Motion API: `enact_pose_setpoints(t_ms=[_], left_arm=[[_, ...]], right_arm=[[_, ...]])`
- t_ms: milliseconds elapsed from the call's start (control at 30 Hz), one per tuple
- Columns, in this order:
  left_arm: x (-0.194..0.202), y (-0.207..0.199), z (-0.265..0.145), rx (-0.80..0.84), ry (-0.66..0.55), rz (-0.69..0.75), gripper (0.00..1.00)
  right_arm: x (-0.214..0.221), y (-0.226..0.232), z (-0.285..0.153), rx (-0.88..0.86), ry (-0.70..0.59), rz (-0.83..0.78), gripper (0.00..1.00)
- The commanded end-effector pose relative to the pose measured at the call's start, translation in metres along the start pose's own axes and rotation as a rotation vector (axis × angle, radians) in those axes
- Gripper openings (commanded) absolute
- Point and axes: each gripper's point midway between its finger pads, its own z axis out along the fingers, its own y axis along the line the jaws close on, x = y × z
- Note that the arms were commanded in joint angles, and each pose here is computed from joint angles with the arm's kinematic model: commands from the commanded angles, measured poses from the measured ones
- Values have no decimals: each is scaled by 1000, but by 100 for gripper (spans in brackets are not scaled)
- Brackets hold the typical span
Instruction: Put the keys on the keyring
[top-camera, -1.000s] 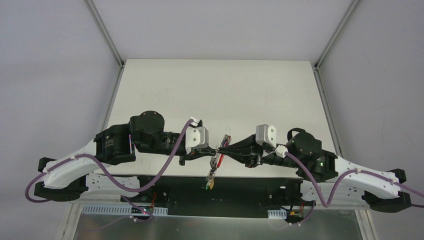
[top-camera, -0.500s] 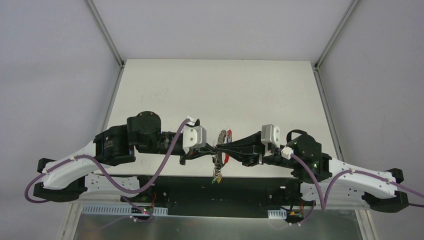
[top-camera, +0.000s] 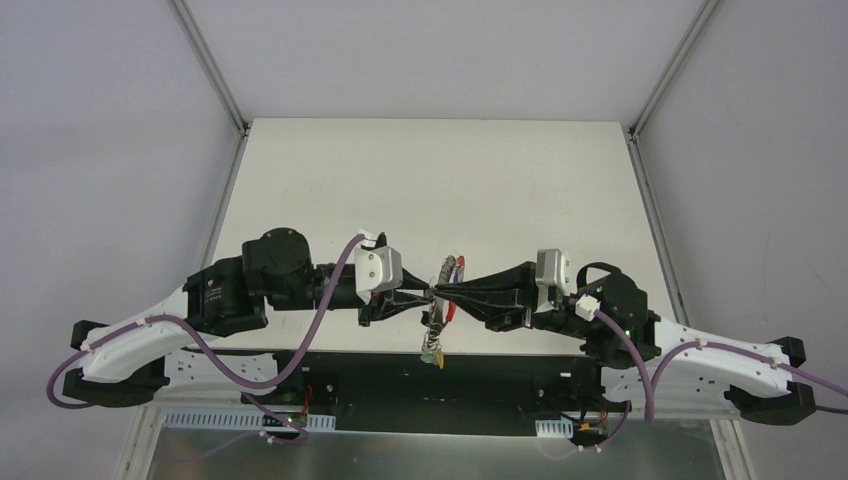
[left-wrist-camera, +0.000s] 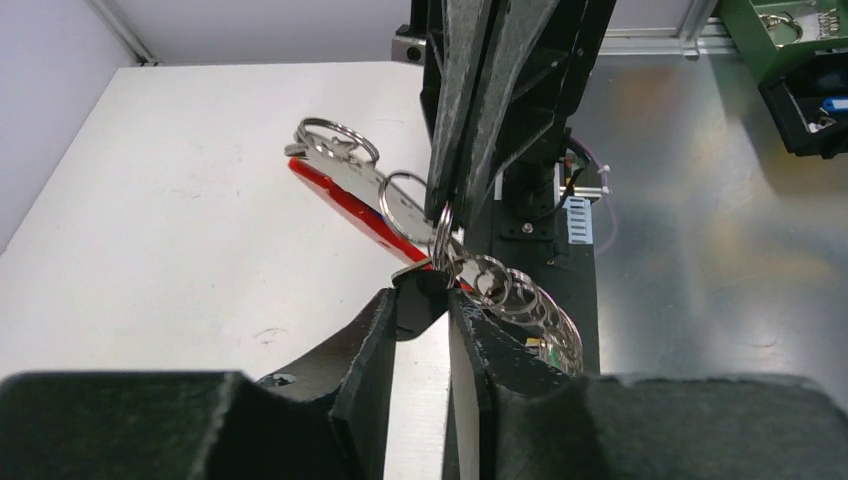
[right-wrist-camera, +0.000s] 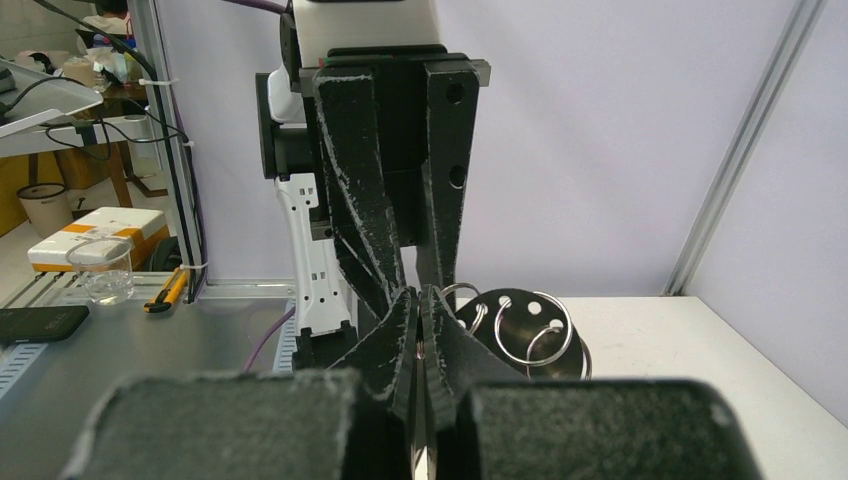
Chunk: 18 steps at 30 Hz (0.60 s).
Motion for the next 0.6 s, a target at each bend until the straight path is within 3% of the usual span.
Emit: enact_pose_setpoints(t_ms=[0,67,100,167,200,400,567], left_arm=[[-8,9,-10,-66,-57,-15,27],[-7,12,-18,-88,-71,-20,33],[-5,13,-20,-97,-73,-21,40],[-4,14,-24,-108,-87,-30,95],[-3,13,-24,-110,-91,-35,98],[1,14,-20,-125,-93,-108,99],[21,39,-12,-284,-50,-146,99]], right_arm=[[-27,-12,-5,70,-87,-6,0],[-21,-16,-6,94,-60,-5,0],[-18,-21,-7,123,-47,-5,0],[-12,-27,-8,158,-23,-6,0],[-9,-30,-9,176,-12,-6,0],[4,-44,-10,258,22,-11,0],[13,-54,-5,320,32,1,0]])
